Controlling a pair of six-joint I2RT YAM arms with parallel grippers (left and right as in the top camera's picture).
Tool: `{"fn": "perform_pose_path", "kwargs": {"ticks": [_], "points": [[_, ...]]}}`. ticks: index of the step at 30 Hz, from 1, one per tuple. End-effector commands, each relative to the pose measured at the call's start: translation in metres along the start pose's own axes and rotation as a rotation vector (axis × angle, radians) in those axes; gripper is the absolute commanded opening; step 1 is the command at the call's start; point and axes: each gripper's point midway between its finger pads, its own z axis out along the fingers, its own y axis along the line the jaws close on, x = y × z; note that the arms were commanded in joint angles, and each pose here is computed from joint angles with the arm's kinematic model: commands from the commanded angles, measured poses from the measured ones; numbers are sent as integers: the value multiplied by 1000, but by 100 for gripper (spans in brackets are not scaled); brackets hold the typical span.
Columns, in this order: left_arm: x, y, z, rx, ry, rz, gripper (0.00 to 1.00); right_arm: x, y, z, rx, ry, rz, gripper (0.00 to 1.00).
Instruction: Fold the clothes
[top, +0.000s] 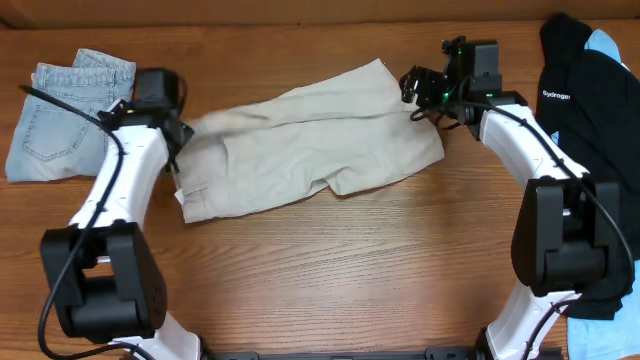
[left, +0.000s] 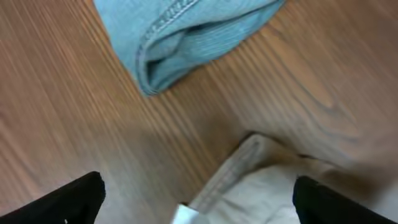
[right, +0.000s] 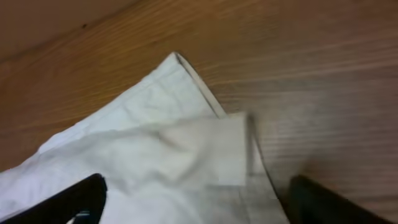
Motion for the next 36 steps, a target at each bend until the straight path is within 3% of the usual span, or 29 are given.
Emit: {"fn": "perform_pose_path", "kwargs": {"ticks": [1,6,12,20,30,32,33,35,36], "points": [[-6,-18,-26,102,71,209,100,-28,1,-27,7,-41,16,100],[21,-16,-59,197,289,377,100,-26,0,-66,40,23,-17,100],[71,3,-29,187,413,511,100,5,0,-71,52,146,-85,100],[99,-9,23,298,325,594,100,14,2,-72,55,180,-90,100],[111,-4,54,318,284,606,97,16,1,-72,57,188,-87,96],[112,-4,54,318,285,607,91,15,2,-72,56,185,-88,95],[112,-4,54,317,286,606,83,15,2,-72,55,182,-89,95],[114,-3,54,314,290,605,56,15,2,-72,55,183,-88,95],[115,-2,55,314,290,605,49,15,2,-72,55,184,-88,95]]}}
